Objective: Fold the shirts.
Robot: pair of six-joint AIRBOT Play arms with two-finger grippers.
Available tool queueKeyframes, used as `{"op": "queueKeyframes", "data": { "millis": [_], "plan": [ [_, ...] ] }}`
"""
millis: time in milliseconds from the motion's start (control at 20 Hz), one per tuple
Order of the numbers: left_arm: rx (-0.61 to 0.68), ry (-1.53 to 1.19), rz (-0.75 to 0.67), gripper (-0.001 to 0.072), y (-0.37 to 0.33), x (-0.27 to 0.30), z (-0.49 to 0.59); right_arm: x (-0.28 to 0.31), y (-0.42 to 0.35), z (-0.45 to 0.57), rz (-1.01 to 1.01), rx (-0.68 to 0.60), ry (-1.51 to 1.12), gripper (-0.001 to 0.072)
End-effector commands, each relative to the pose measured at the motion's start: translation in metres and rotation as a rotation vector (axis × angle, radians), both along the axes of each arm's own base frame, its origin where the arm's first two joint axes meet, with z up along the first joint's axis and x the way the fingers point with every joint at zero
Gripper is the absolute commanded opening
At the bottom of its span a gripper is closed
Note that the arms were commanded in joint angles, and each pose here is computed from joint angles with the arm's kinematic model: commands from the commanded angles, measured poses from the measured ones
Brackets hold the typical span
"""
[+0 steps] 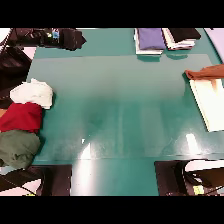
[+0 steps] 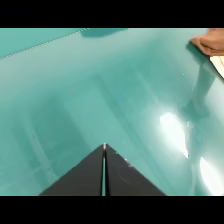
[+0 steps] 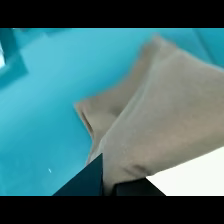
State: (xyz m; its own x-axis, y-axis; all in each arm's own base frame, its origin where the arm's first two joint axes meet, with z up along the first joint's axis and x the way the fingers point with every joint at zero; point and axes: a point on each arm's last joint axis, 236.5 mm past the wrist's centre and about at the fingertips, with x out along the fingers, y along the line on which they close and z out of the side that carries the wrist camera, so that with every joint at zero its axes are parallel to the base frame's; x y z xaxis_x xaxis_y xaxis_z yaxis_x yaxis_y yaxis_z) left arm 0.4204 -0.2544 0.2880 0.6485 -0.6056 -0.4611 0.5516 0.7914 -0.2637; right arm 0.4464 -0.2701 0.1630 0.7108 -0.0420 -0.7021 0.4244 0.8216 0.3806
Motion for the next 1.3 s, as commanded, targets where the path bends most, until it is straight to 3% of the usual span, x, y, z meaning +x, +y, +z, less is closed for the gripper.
{"op": "queueKeyframes", "data": {
  "millis": [0,450,700,1000,1050,1150,1200,1250],
  "plan": [
    [-0.002,0.000,0.000,0.0025,0.000,0.000,0.000,-0.001,0.000,0.036,0.011,-0.028,-0.054,0.0015],
    [0.013,0.008,-0.009,0.0025,0.000,-0.002,-0.003,-0.035,0.017,0.044,0.014,-0.022,-0.002,0.0015],
    [0.020,0.005,-0.011,0.0025,0.000,-0.002,-0.004,-0.107,0.002,-0.016,-0.096,-0.035,0.212,0.0016],
    [0.039,0.000,-0.024,0.0026,0.001,-0.003,-0.006,-0.191,0.011,-0.101,-0.186,0.083,0.440,0.0020],
    [0.040,0.002,-0.025,0.0026,0.001,-0.004,-0.006,-0.201,0.014,-0.111,-0.191,0.099,0.464,0.0073],
    [0.045,0.007,-0.028,0.0026,0.001,-0.005,-0.007,-0.219,0.017,-0.127,-0.201,0.119,0.507,0.0511],
    [0.049,0.003,-0.032,0.0026,0.001,-0.005,-0.008,-0.225,0.017,-0.130,-0.215,0.131,0.511,0.0563],
    [0.057,-0.002,-0.037,0.0026,0.001,-0.005,-0.008,-0.228,0.014,-0.129,-0.232,0.135,0.504,0.0563]
  ]
}}
